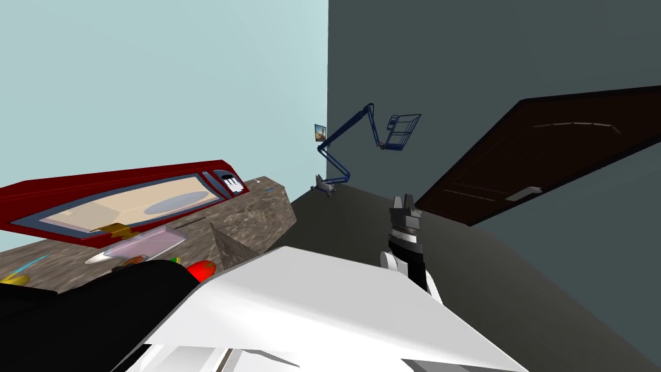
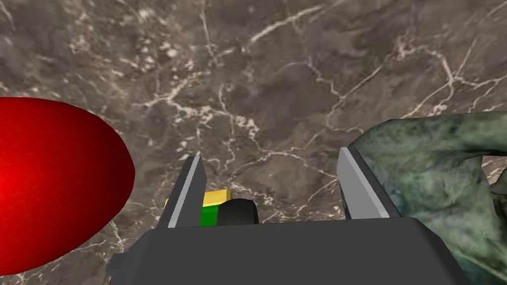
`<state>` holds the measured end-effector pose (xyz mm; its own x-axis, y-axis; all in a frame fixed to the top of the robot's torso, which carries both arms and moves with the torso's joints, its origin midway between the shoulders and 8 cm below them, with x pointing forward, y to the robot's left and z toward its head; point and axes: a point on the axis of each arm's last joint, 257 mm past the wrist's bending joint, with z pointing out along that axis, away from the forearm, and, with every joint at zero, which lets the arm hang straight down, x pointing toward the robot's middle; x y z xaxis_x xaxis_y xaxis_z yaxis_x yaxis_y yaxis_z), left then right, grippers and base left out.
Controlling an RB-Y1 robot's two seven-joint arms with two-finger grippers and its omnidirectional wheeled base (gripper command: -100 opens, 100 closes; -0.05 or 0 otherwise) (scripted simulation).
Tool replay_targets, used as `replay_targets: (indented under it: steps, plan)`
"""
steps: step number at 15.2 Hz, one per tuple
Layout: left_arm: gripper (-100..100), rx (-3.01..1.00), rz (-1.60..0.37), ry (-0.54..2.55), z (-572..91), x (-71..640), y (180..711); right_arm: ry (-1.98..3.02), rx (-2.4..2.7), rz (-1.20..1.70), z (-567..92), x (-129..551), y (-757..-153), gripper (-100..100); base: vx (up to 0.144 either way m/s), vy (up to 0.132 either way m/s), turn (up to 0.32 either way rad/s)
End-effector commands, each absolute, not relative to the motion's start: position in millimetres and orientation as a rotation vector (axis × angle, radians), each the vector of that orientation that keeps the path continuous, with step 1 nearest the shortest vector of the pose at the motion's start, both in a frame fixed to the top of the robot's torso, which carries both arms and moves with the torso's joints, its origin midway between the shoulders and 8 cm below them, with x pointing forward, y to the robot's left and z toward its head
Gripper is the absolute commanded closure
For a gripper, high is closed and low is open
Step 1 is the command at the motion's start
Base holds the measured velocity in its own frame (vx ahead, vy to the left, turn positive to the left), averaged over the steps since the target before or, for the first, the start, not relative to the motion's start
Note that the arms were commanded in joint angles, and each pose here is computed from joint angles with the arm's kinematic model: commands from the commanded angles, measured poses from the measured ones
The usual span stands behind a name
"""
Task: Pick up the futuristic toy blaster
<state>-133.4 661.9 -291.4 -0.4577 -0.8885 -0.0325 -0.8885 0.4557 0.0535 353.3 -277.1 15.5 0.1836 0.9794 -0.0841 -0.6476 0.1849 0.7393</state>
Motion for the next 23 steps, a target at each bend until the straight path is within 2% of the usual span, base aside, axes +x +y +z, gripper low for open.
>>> replay_targets:
  steps: [1,8,9,14,19,23]
  plan:
    - [100,1.636,-0.098,-2.68,-291.4,-133.4,661.9,0.639,0.637,1.263,15.5,353.3,-277.1,0,-0.001,-0.006,0.001]
    - [100,1.632,-0.101,-2.666,-280.4,-131.9,660.2,0.64,0.637,1.263,15.5,353.3,-277.1,0,0.005,0.012,-0.02]
    - [-100,1.658,-0.12,-2.629,-277.6,-142.2,660.6,0.64,0.637,1.263,15.5,353.3,-277.2,0,-0.079,-0.021,-0.213]
    - [-100,1.7,-0.136,-2.591,-277.7,-148.5,663.3,0.639,0.637,1.264,15.7,353.4,-277.0,0,-0.163,-0.091,-0.219]
    - [-100,1.759,-0.145,-2.547,-278.4,-153.5,667.0,0.639,0.637,1.264,15.6,353.4,-277.0,0,-0.109,-0.094,-0.221]
    - [-100,1.818,-0.154,-2.496,-275.5,-159.3,671.2,0.639,0.637,1.263,15.6,353.3,-277.1,0,-0.113,-0.018,-0.218]
